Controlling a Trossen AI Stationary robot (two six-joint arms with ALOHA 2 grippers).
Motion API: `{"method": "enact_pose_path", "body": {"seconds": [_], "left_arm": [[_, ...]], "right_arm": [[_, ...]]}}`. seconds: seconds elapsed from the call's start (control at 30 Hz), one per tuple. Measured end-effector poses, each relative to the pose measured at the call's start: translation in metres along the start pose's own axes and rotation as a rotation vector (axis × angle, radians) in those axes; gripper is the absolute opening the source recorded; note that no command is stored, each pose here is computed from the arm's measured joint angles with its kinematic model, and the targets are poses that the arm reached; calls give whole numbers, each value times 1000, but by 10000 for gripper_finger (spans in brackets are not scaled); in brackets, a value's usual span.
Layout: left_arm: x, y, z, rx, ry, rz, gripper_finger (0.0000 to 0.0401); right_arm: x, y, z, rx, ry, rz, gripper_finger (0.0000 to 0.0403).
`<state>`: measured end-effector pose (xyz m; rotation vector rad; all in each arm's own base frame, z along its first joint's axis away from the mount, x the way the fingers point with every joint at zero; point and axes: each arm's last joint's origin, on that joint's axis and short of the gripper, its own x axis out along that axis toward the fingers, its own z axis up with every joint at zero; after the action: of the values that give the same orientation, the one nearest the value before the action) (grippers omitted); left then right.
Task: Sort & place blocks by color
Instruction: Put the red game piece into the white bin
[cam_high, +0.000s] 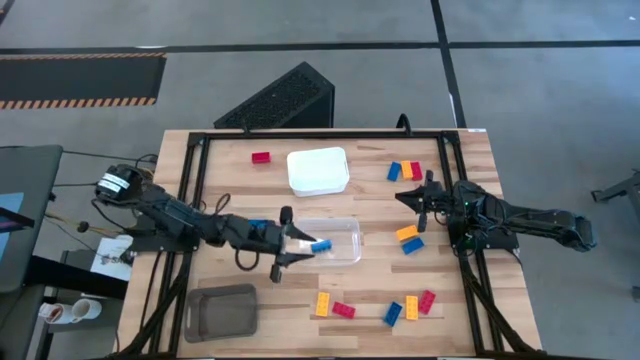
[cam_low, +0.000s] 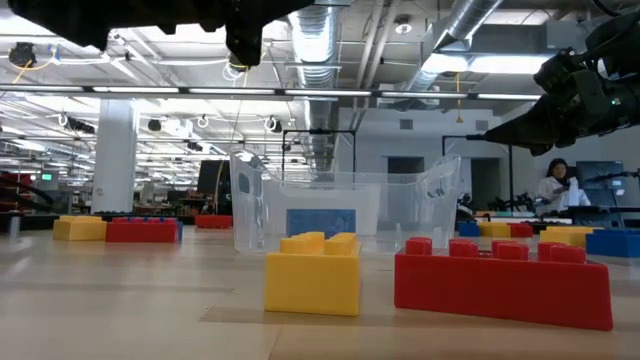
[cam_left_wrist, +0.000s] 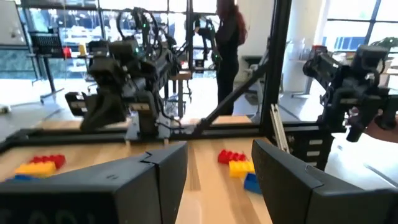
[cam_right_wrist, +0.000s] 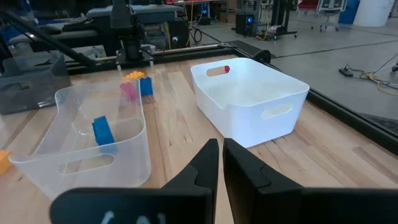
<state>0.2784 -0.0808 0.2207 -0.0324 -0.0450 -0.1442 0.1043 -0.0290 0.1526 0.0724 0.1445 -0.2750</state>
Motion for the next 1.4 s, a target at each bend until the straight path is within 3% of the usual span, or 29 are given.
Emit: {"method": "enact_pose_path", "body": {"seconds": [0.23,0.47,0.67,0.87,0.97,1.17,1.4], "left_arm": [[-18,16,30,60,-17,29,169],[-44,18,59,118,-40,104,169],[-54,21,49,143,-136,121,169],[-73,40,44,136,-233,209,169],[-78,50,38,125,-225,246,169],[-81,66,37,94,-226,308,169],[-82,77,36,52,-222,341,169]], "right_arm": [[0,0,0,0,-1,0,49],[0,0,0,0,-5,0,49],[-1,1,15,0,-155,9,49],[-4,1,27,2,-284,5,49],[-4,-1,27,12,-292,-65,49],[-6,-9,27,119,-288,-334,50],[-7,-9,38,121,-246,-371,66]]}}
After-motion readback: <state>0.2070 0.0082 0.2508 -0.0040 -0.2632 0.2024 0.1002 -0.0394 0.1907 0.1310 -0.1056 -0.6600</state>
